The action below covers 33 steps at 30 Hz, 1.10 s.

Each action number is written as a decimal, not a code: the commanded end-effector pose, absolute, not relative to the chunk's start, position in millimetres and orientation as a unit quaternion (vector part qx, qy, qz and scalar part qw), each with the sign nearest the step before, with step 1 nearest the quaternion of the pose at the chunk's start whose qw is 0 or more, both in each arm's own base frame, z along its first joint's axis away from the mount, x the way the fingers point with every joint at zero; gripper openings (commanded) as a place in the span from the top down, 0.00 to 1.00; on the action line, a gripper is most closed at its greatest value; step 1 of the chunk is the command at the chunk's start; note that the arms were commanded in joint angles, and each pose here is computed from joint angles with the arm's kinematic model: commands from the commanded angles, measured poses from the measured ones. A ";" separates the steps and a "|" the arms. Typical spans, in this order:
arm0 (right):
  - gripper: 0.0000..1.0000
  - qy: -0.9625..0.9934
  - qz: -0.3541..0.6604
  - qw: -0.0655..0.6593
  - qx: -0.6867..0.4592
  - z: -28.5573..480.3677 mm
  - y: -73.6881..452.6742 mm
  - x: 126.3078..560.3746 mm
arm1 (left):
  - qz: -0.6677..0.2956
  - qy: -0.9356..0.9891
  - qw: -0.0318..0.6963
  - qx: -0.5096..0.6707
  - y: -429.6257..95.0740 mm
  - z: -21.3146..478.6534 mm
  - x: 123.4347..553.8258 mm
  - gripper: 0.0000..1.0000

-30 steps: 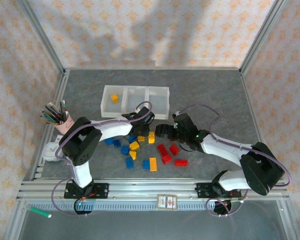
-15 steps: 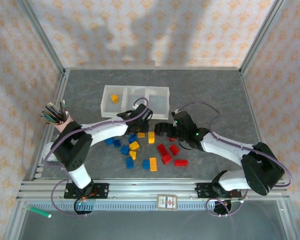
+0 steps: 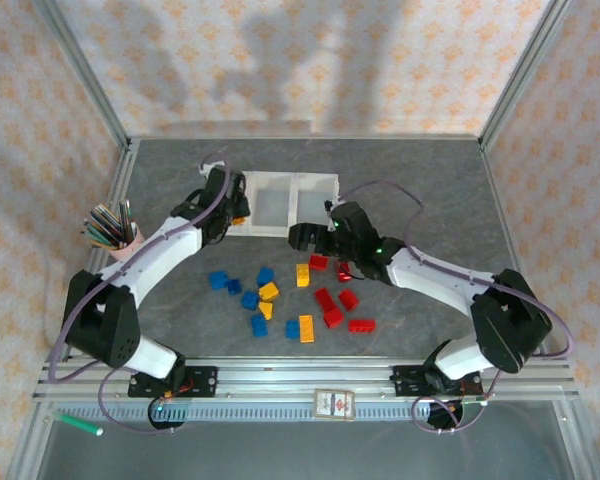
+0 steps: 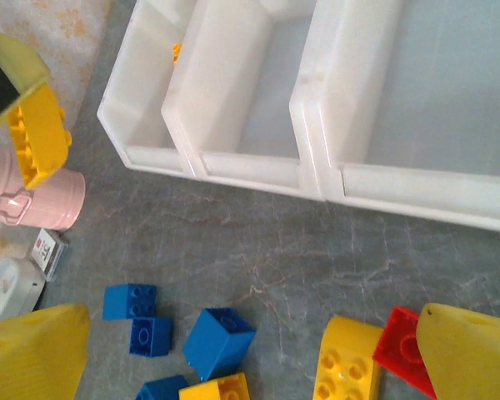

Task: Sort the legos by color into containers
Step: Place the lego in the container.

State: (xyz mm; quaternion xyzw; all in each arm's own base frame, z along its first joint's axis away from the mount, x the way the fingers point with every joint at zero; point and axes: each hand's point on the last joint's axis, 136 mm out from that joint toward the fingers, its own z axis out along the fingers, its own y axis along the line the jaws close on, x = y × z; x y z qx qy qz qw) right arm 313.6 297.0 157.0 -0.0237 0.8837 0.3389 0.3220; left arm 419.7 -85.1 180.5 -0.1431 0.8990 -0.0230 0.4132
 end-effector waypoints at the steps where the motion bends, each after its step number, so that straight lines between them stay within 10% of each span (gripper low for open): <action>1: 0.00 0.872 0.336 0.355 -0.013 172.7 302.2 331.7 | 0.004 0.891 0.432 -0.137 -71.7 187.9 454.8 0.70; 13: 0.00 0.875 0.313 0.370 -0.011 176.1 300.7 342.9 | -0.006 0.917 0.375 -0.134 -64.1 130.0 528.2 0.68; 33: 0.00 0.874 0.307 0.376 -0.004 186.7 275.2 341.1 | -0.053 0.917 0.379 -0.113 -83.8 167.6 495.9 0.51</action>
